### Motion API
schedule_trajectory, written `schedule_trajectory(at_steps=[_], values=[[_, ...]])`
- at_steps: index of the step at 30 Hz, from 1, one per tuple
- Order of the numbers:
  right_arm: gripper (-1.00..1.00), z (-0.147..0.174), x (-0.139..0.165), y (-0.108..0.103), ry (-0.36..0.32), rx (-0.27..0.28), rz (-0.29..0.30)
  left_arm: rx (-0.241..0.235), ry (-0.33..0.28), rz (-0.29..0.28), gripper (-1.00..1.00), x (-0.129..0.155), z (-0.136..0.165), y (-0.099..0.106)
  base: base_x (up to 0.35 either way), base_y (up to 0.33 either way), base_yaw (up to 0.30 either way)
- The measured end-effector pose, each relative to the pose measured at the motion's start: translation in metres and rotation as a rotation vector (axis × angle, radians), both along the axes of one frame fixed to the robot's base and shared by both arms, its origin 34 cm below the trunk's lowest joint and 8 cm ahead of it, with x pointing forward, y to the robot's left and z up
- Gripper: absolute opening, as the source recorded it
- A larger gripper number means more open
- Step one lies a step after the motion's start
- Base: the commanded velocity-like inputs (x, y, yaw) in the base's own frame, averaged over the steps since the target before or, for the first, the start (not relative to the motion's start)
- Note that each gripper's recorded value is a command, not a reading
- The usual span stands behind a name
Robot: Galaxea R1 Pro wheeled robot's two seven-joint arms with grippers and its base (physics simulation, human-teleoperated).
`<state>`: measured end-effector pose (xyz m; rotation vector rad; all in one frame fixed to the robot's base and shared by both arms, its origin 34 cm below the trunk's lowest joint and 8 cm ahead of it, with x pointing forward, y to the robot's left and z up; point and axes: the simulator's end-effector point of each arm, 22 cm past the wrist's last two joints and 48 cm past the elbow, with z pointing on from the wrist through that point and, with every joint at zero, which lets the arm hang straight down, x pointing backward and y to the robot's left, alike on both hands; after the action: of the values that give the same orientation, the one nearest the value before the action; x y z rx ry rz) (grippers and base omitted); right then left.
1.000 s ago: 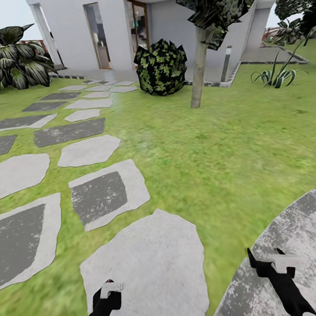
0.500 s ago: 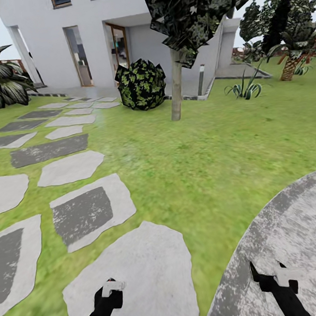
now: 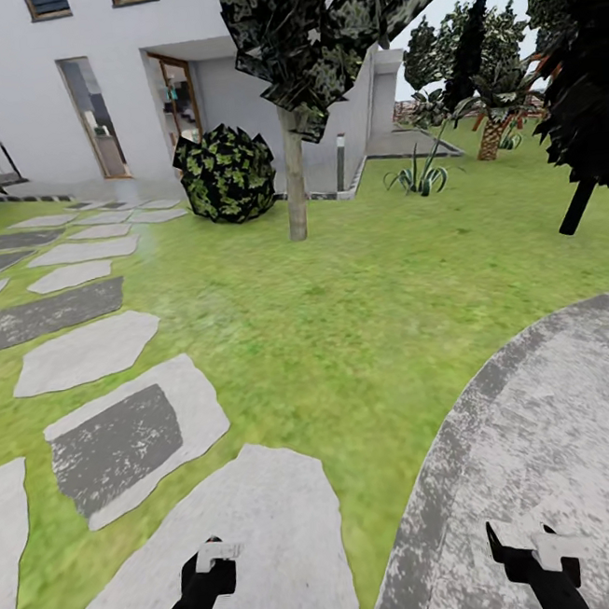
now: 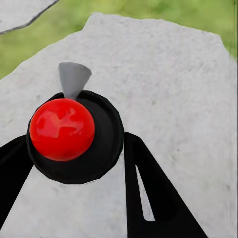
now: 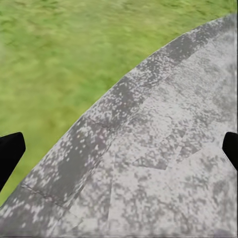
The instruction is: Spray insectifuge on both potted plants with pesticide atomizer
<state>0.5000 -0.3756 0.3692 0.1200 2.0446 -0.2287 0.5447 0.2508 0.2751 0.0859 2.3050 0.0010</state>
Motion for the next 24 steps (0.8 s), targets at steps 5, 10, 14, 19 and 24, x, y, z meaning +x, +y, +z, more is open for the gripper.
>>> schedule_trajectory(at_steps=[5, 10, 14, 19, 24], values=[[1.0, 0.006, -0.001, 0.001, 0.012, 0.004, -0.001, 0.001, 0.002, -0.001, -1.0, 0.002, 0.011, 0.0, 0.0, 0.0, -0.298], [1.0, 0.007, -0.001, 0.001, 0.015, 0.006, -0.001, 0.001, 0.001, -0.001, -1.0, 0.003, 0.013, 0.0, 0.0, 0.0, -0.298], [1.0, 0.007, -0.001, 0.001, 0.016, 0.006, -0.001, 0.001, -0.001, -0.002, -1.0, 0.003, 0.013, 0.0, 0.0, 0.0, -0.298], [1.0, 0.007, -0.001, 0.002, 0.017, 0.007, -0.001, -0.001, -0.002, 0.008, -1.0, 0.003, 0.014, 0.003, 0.0, 0.0, -0.298], [1.0, 0.007, -0.001, 0.002, 0.017, 0.007, -0.001, -0.001, -0.002, 0.01, -1.0, 0.003, 0.014, 0.003, 0.0, 0.0, -0.298]])
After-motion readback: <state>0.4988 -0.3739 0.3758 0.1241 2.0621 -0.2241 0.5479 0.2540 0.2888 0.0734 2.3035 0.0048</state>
